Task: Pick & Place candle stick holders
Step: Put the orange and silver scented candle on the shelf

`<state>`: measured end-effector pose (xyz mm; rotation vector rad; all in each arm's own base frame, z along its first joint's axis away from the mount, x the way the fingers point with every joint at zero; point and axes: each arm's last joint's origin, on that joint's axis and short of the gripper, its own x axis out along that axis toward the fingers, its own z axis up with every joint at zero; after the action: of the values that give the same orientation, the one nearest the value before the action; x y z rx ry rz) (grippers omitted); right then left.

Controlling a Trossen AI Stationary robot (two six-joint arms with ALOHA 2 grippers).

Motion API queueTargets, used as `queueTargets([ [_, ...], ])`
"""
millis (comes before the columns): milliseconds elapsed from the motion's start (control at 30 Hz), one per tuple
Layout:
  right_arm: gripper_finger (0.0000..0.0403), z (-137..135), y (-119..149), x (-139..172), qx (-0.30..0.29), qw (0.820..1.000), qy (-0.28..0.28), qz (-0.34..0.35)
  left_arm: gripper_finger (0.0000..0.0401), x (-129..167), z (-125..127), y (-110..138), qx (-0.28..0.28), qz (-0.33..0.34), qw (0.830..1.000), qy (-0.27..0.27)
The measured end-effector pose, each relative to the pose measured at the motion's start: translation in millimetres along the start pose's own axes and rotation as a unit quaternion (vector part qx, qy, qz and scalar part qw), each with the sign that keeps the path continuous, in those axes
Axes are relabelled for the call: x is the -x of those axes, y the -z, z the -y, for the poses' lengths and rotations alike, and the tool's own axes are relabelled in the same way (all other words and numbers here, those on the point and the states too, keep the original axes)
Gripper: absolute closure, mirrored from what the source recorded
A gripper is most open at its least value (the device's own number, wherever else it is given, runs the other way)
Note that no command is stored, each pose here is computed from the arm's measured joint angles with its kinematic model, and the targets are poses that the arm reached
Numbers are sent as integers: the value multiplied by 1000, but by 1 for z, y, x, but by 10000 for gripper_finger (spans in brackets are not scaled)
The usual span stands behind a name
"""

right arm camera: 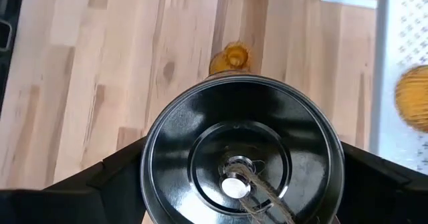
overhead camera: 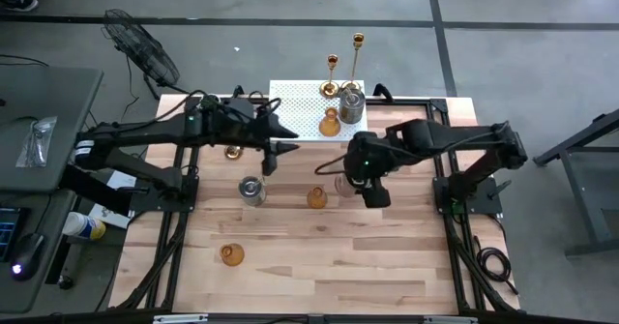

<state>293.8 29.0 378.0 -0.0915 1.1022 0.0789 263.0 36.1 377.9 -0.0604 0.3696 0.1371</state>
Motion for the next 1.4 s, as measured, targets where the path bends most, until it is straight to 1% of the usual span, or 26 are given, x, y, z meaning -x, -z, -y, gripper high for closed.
queueTargets([
  [133,56,7,-3,7,-11,1000,3,14,264,-28,3,2,-4,5,999,49],
  [233,56,12,-4,11,-19,1000,11,21,245,-51,4,9,-6,-2,996,85],
  [300,56,15,-4,12,-24,999,13,23,217,-62,6,10,-3,6,994,108],
  [400,56,19,-4,12,-29,999,16,22,158,-74,7,9,5,27,992,126],
  [500,56,20,-4,12,-30,999,16,22,94,-82,7,8,20,45,990,131],
  [600,56,22,-4,12,-33,999,18,23,40,-90,7,11,31,46,990,131],
  [667,56,25,-5,12,-37,999,21,27,14,-95,7,11,35,54,989,132],
  [700,56,26,-5,12,-39,999,22,30,8,-97,7,12,38,55,989,132],
  [867,56,34,-6,12,-49,998,29,41,18,-106,9,15,36,57,989,134],
  [1000,56,36,-9,13,-51,997,31,58,20,-107,9,15,38,58,989,130],
  [1133,56,36,-15,13,-49,995,19,86,20,-107,11,15,38,62,990,120],
  [1400,56,38,-19,10,-50,994,18,96,20,-106,19,14,15,69,990,121],
])
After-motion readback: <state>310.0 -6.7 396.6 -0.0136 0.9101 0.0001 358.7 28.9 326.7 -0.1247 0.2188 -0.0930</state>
